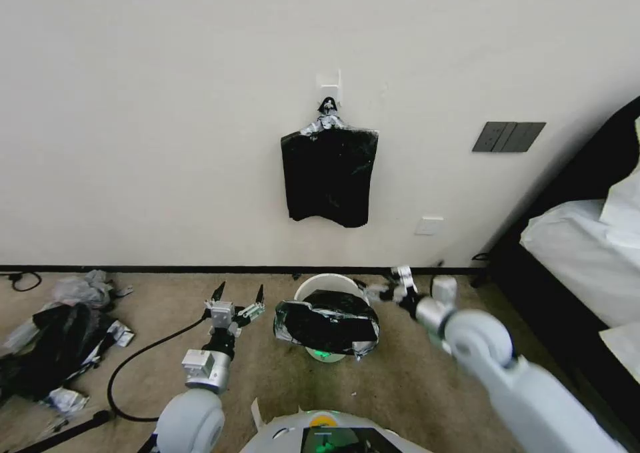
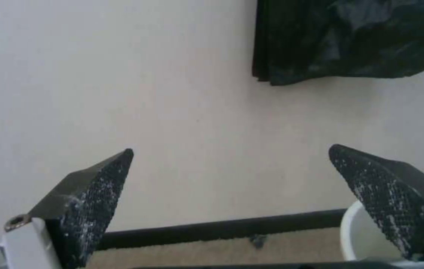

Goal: Place a trash bag onto the trash bin.

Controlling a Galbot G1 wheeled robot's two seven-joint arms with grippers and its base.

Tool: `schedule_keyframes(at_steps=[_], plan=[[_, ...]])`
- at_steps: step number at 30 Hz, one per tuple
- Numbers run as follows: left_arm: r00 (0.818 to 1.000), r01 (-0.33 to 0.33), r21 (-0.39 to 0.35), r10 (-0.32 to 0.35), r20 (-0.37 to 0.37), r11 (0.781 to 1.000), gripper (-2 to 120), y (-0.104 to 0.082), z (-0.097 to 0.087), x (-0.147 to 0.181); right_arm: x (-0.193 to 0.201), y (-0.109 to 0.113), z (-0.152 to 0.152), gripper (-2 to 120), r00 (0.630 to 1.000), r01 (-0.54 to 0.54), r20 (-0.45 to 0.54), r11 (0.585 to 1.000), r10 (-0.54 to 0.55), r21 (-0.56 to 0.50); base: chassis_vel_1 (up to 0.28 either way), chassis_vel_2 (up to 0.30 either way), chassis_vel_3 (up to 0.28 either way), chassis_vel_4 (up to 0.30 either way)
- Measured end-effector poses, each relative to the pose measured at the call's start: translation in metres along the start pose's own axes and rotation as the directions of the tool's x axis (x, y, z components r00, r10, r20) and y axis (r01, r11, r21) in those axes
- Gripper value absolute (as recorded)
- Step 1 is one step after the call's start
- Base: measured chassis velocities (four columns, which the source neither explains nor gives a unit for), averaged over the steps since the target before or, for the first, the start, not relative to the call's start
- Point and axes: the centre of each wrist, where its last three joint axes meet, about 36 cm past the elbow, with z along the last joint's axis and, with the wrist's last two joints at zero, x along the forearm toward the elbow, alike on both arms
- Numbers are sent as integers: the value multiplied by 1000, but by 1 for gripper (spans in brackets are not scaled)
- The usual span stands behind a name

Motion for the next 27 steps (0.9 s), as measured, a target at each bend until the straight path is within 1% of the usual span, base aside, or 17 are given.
schedule_keyframes(at_steps=[2,3,4,6,7,8,10,11,14,15,18,19,22,24,27], plan=[[1000,-7,0,7,15,1000,100,2,6,4,-21,-24,-19,100,998,46,-51,999,-45,28,0,0,0,0],[1000,-7,0,7,15,1000,100,2,6,4,-21,-24,-19,100,998,46,-51,999,-45,28,0,0,0,0],[1000,-6,-6,6,22,1000,100,2,9,6,-32,-34,-32,100,994,72,-84,996,-68,48,0,0,0,0],[999,-7,-25,8,36,1000,100,2,13,11,-51,-47,-51,100,985,128,-130,988,-116,91,0,0,0,0],[999,-7,-25,8,36,1000,100,2,13,11,-51,-47,-51,100,985,128,-130,988,-116,91,0,0,0,0],[999,-8,-32,9,40,999,100,1,15,14,-59,-52,-55,100,980,148,-148,983,-131,106,0,0,0,0],[999,-12,-45,14,48,999,100,-2,18,20,-77,-60,-58,100,965,191,-207,971,-159,144,0,0,0,0],[999,-12,-45,14,48,999,100,-2,18,20,-77,-60,-58,100,965,191,-207,971,-159,144,0,0,0,0],[999,-14,-48,16,44,999,100,-9,19,29,-113,-66,-51,100,932,237,-326,948,-160,213,0,0,0,0],[999,-14,-48,16,44,999,100,-9,19,29,-113,-66,-51,100,932,237,-326,948,-160,213,0,0,0,0],[999,-12,-52,14,46,999,100,-13,19,34,-139,-72,-45,100,914,244,-382,938,-138,247,0,0,0,0],[999,-12,-52,14,46,999,100,-13,19,34,-139,-72,-45,100,914,244,-382,938,-138,247,0,0,0,0],[999,-7,-55,9,45,998,100,-16,21,39,-158,-73,-45,100,898,276,-414,922,-146,273,0,0,0,0],[999,-6,-54,8,42,999,100,-17,22,41,-163,-75,-46,100,891,290,-427,914,-151,283,0,0,0,0],[1000,-12,-30,13,25,999,100,-25,24,47,-175,-78,-52,99,878,323,-448,900,-170,291,0,0,0,0]])
